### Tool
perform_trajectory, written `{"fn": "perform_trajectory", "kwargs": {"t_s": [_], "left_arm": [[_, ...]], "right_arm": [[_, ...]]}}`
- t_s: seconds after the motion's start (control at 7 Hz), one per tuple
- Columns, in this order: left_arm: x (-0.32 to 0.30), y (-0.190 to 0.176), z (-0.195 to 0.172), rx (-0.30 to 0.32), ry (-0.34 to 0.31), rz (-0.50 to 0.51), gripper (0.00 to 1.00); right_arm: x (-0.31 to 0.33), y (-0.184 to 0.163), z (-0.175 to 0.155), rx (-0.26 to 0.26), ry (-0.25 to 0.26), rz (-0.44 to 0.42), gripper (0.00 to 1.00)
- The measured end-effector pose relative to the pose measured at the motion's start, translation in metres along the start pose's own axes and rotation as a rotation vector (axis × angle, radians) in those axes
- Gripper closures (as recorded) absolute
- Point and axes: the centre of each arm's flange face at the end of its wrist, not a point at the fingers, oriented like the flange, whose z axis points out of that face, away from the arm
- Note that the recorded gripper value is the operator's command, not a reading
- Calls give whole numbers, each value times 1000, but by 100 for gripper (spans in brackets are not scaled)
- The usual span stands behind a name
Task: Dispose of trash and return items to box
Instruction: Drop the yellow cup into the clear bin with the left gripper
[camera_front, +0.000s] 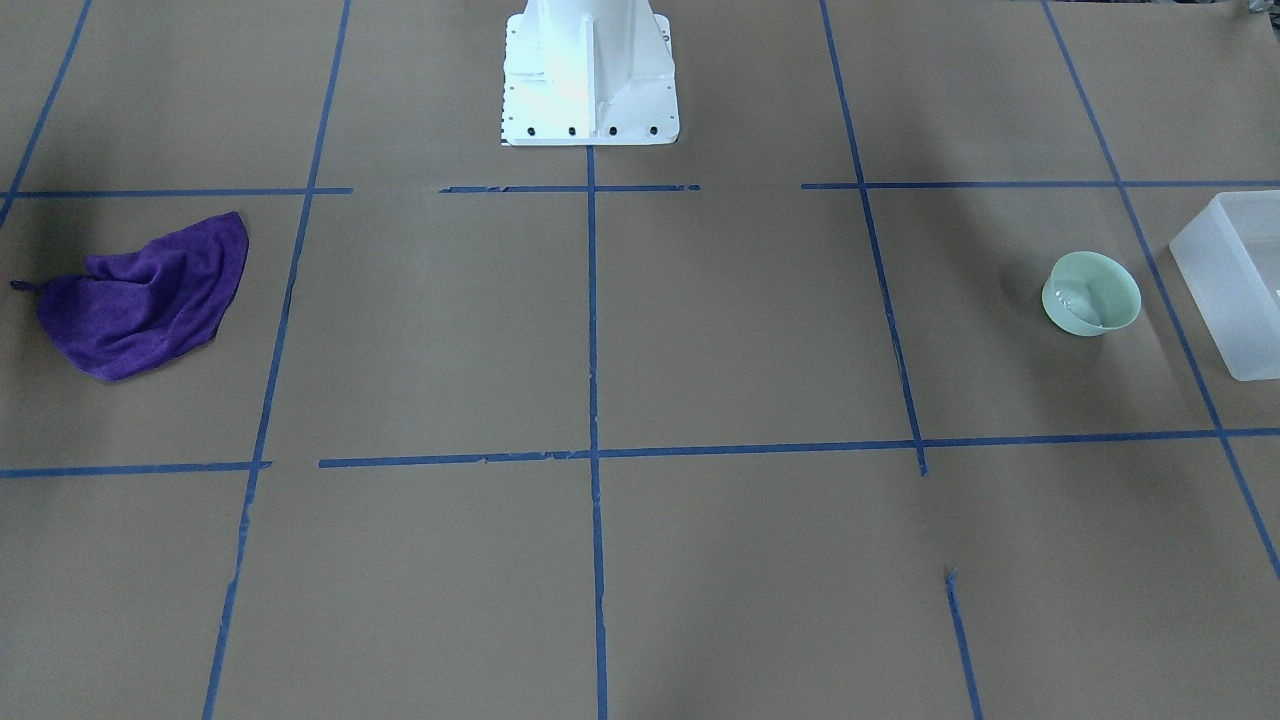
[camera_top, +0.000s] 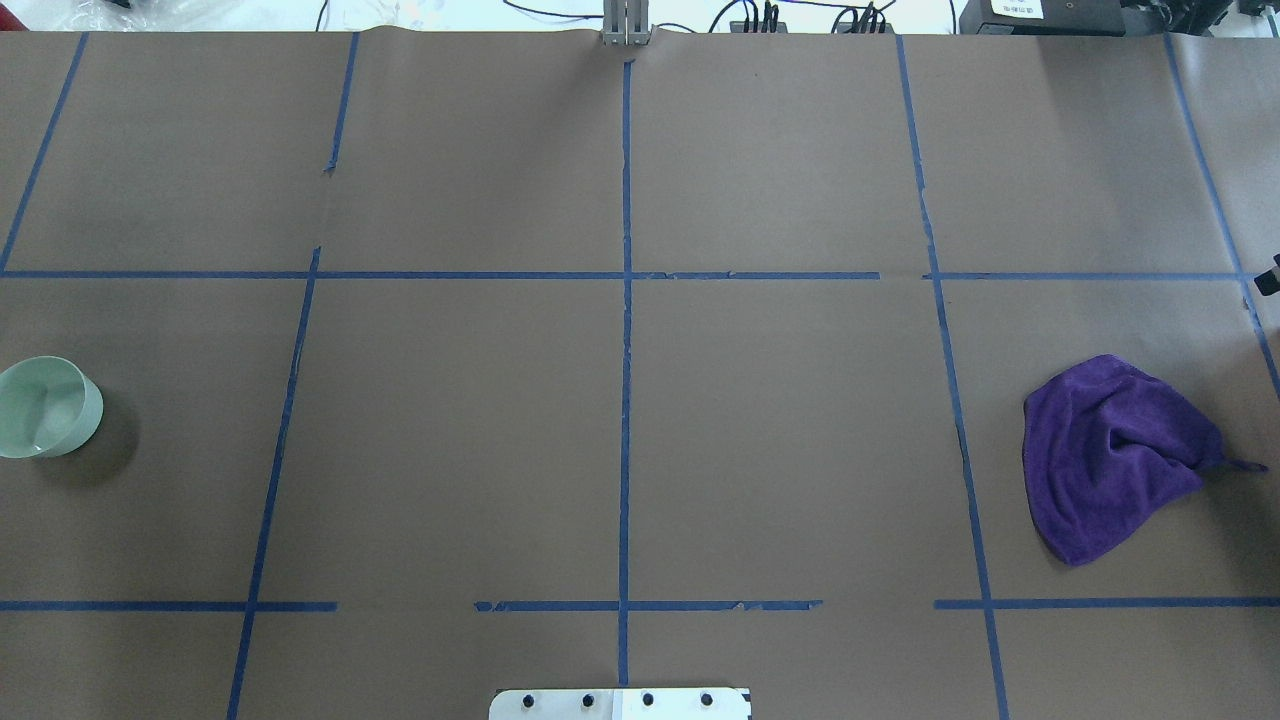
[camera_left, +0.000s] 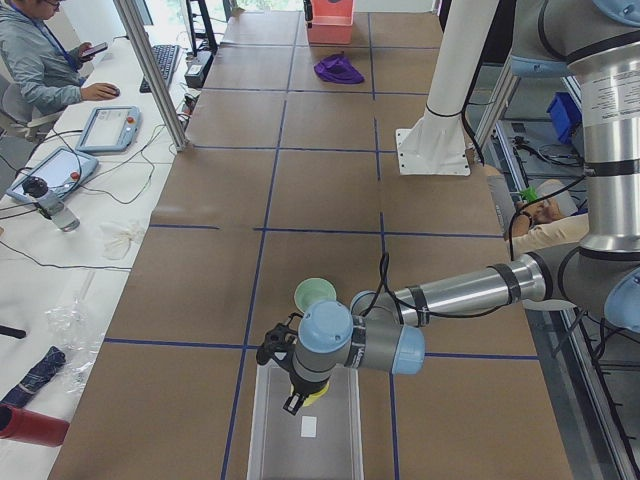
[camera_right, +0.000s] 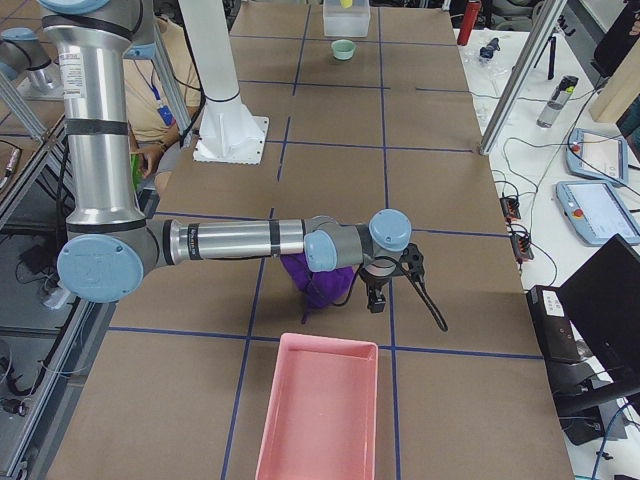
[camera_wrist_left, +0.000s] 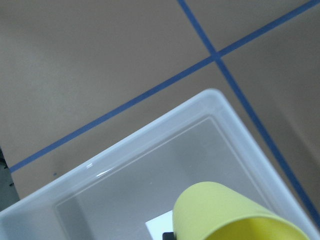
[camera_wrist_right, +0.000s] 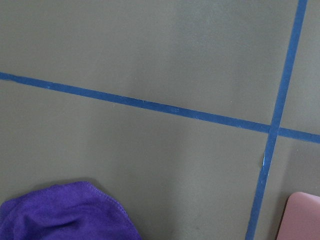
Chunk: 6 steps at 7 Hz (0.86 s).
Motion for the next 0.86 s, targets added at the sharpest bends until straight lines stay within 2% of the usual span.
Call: {"fn": "perform_trajectory", "kwargs": {"t_s": [0.29,0.57,0.71,0.86], "left_arm": [[-6,8,23,24,82,-43,100],[1,15,48,10,183,-60,100],[6,12,57,-5,203,-59,80],[12,2,65,-24,214,-63,35]], "right_arm": [[-5,-1,6,-11,-2,-10,0],[-11,-2,11,-21,-4,-22,0],[-13,-2,12,-23,-5,-27,0],[-16,-2,14,-26,-6,-32,0]]}}
